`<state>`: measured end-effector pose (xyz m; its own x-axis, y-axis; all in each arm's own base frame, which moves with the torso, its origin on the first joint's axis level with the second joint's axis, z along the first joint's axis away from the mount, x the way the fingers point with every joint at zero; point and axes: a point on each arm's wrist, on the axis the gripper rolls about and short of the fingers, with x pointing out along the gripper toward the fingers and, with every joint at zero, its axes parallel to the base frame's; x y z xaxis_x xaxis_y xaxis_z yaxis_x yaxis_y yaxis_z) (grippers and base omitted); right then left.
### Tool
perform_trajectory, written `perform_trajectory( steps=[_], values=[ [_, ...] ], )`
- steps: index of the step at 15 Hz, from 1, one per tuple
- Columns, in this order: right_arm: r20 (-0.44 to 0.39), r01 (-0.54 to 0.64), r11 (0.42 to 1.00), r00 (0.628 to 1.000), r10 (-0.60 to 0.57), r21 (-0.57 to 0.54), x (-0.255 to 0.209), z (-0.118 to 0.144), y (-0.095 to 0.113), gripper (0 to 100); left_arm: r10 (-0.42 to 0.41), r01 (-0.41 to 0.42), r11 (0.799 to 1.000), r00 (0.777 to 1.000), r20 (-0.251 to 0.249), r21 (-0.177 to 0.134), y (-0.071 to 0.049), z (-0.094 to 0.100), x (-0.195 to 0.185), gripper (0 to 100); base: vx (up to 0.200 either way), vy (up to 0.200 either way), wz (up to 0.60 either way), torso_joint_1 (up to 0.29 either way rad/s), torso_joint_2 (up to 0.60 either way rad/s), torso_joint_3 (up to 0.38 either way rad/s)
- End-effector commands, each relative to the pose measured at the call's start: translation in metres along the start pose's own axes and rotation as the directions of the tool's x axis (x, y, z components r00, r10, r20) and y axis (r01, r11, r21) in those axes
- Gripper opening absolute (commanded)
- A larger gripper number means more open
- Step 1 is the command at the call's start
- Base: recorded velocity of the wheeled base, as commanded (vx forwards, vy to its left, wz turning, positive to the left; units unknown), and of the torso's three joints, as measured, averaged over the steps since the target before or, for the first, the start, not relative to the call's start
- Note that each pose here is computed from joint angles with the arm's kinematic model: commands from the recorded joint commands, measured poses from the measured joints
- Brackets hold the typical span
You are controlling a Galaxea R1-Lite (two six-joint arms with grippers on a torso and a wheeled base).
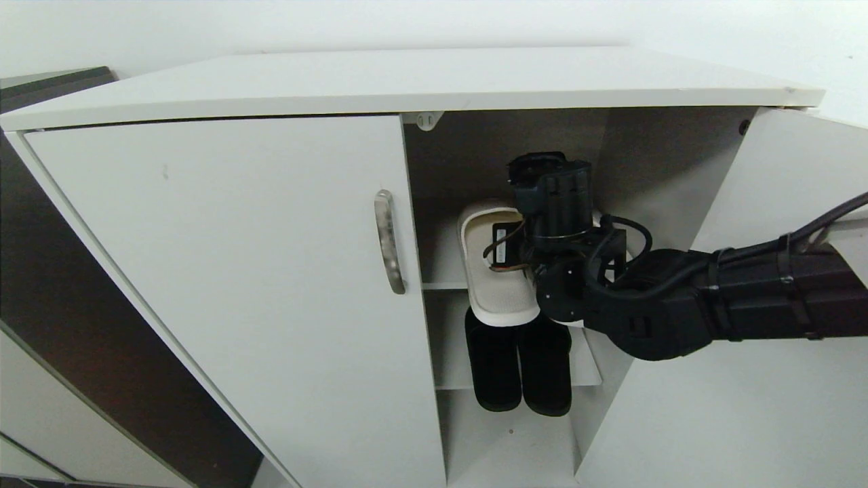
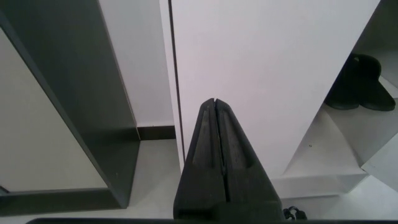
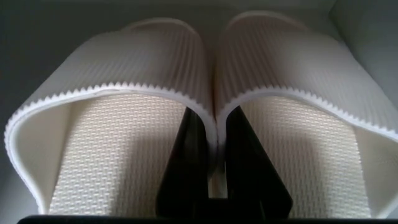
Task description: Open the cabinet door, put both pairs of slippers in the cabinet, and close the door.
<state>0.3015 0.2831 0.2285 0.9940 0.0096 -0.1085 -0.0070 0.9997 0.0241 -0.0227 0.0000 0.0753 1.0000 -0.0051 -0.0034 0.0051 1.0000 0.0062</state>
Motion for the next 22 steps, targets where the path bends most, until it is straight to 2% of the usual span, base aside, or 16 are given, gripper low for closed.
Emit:
perform_trajectory(
  steps=[1, 6, 14, 15, 18, 22],
  values=[
    [0.003, 0.026, 1.0, 1.0, -0.026, 0.006, 0.02, 0.003, 0.004, 0, 0.001, -0.001, 1.0, 1.0, 0.0, 0.0, 0.0, 0.0, 0.0, 0, 0.0, 0.0, 0.0, 0.0, 0.0, 0.0],
    [0.014, 0.043, 0.999, 0.999, -0.043, 0.016, 0.032, 0.013, 0.001, 0, 0.001, -0.001, 1.0, 1.0, 0.0, 0.0, 0.0, 0.0, 0.0, 0, 0.0, 0.0, 0.0, 0.0, 0.0, 0.0],
    [-0.013, 0.05, 0.999, 0.999, -0.05, -0.006, 0.043, 0.001, -0.001, 0, 0.001, -0.001, 1.0, 1.0, 0.0, 0.0, 0.0, 0.0, 0.0, 0, 0.0, 0.0, 0.0, 0.0, 0.0, 0.0],
    [-0.012, 0.049, 0.999, 0.999, -0.049, -0.005, 0.042, 0.002, -0.001, 100, 0.001, -0.001, 1.0, 1.0, 0.0, 0.0, 0.0, 0.0, 0.0, 0, 0.0, 0.0, 0.0, 0.0, 0.0, 0.0],
    [-0.009, 0.044, 0.999, 0.999, -0.044, -0.002, 0.038, 0.004, 0.0, 100, 0.001, -0.001, 1.0, 1.0, 0.0, 0.0, 0.0, 0.0, 0.0, 0, 0.0, 0.0, 0.0, 0.0, 0.0, 0.0],
    [-0.012, -0.002, 1.0, 1.0, 0.001, -0.007, 0.001, 0.013, -0.003, 100, 0.001, -0.001, 1.0, 1.0, 0.0, 0.0, 0.0, 0.0, 0.0, 0, 0.0, 0.0, 0.0, 0.0, 0.0, 0.0]
  ],
)
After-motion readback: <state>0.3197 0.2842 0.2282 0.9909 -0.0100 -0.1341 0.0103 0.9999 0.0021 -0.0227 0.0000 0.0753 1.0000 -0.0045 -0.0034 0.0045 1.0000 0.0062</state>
